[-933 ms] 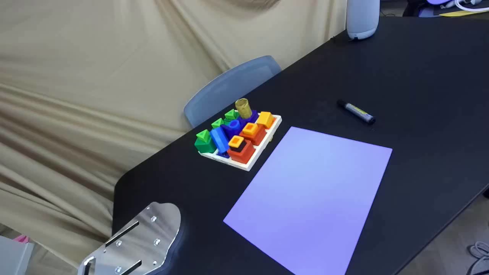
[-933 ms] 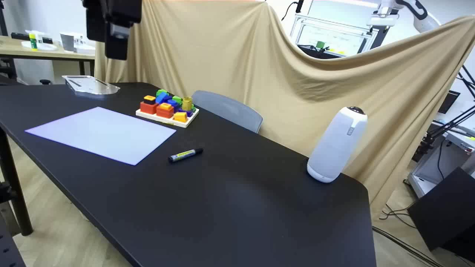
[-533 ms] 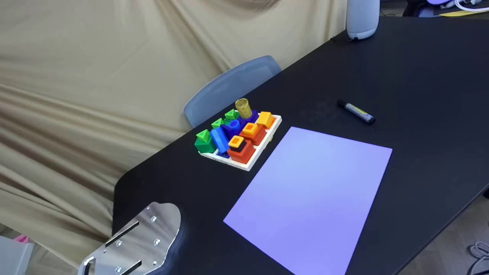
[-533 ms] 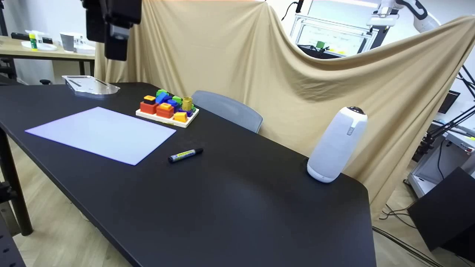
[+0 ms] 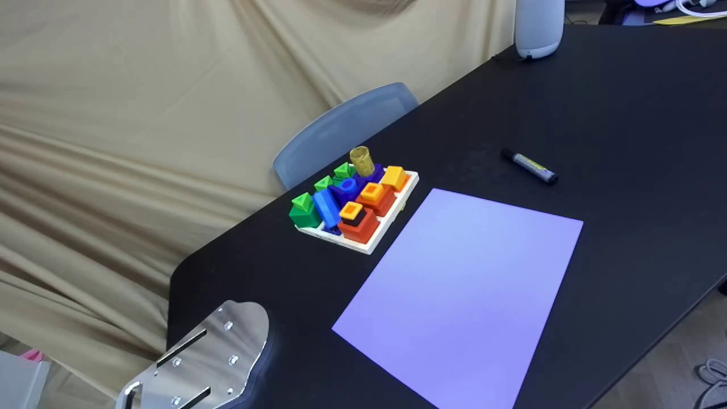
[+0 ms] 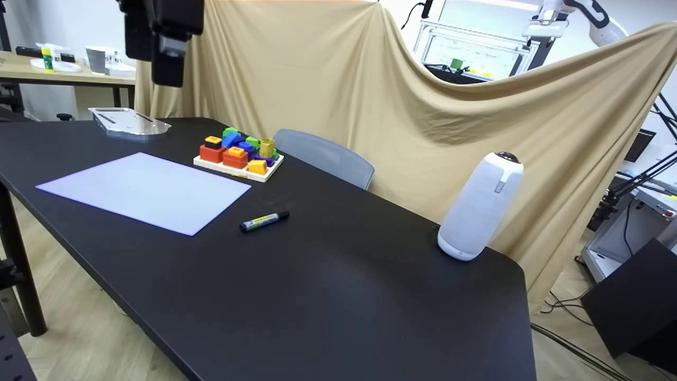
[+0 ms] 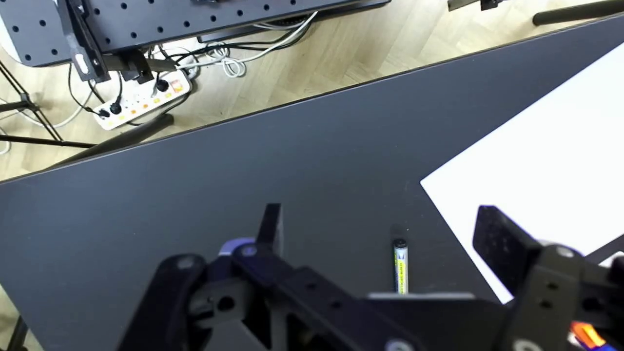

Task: Put the marker on the white paper

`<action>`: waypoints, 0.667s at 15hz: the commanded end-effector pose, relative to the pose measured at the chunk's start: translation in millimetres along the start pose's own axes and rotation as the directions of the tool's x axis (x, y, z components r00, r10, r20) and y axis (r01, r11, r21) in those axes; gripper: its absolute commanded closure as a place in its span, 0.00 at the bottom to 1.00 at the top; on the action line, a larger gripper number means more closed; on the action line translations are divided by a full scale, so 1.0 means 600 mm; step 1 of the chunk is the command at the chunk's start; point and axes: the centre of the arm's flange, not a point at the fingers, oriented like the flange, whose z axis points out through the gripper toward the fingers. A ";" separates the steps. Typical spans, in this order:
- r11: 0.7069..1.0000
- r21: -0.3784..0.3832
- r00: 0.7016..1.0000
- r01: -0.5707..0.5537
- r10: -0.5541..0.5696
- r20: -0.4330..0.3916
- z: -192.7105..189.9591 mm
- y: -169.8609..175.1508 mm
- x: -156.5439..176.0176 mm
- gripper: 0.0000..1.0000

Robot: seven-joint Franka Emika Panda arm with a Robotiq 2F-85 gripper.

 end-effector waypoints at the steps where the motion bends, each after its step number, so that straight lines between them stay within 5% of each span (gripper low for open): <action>1: 1.000 -0.015 0.999 -0.020 0.020 -0.044 0.022 -0.005 0.054 0.00; 10: 0.998 -0.022 0.981 0.062 -0.066 -0.183 0.128 -0.096 0.203 0.00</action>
